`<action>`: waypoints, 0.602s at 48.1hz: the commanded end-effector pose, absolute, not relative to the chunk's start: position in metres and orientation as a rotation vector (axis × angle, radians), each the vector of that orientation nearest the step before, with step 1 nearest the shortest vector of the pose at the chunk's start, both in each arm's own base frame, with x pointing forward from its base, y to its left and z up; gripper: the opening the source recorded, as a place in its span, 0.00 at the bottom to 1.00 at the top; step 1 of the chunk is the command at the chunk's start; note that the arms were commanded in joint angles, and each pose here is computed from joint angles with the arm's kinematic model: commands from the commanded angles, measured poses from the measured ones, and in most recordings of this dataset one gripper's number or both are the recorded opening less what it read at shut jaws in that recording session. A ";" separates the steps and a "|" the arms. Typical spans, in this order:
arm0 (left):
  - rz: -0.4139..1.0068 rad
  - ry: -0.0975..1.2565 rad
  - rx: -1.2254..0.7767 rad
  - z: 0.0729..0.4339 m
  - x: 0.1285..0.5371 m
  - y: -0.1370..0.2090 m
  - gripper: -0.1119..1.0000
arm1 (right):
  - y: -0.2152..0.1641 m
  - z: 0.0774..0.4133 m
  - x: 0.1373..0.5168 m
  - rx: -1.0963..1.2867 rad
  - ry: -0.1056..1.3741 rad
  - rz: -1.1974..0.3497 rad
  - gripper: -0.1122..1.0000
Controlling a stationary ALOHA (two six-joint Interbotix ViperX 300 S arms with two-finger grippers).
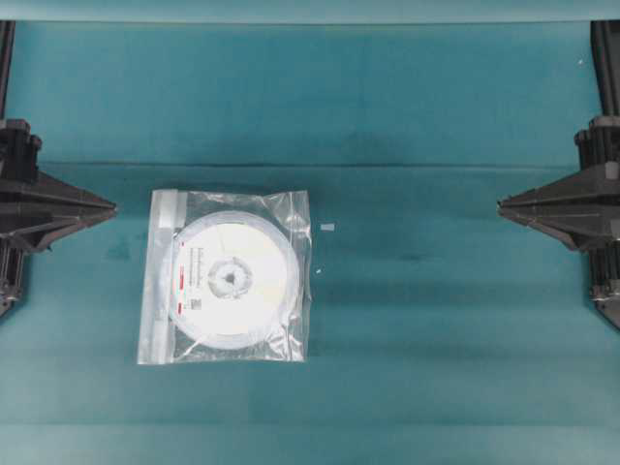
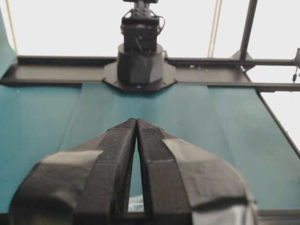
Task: Take out the reel from the clear zip bag.
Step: 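Move the left gripper toward the left edge of the clear bag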
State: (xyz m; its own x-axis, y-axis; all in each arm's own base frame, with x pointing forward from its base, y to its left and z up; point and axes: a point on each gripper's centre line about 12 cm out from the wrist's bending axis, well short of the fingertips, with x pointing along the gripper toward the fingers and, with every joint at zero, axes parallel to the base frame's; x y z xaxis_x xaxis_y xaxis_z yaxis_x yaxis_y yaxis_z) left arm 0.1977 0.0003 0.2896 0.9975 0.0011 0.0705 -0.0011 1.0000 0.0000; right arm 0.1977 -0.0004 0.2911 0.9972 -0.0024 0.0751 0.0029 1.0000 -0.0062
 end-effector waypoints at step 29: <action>0.084 0.130 -0.670 0.253 0.220 0.008 0.08 | -0.001 0.268 0.224 0.401 0.065 -0.033 0.10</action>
State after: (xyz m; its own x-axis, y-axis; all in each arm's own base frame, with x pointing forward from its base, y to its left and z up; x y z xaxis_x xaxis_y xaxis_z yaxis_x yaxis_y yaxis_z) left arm 0.2202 0.0047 0.2668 0.9957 0.0197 -0.0904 -0.0676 0.8222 -0.5652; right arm 0.2187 -0.0012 0.2636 0.9968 -0.0207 -0.0770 0.0480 0.9269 0.3723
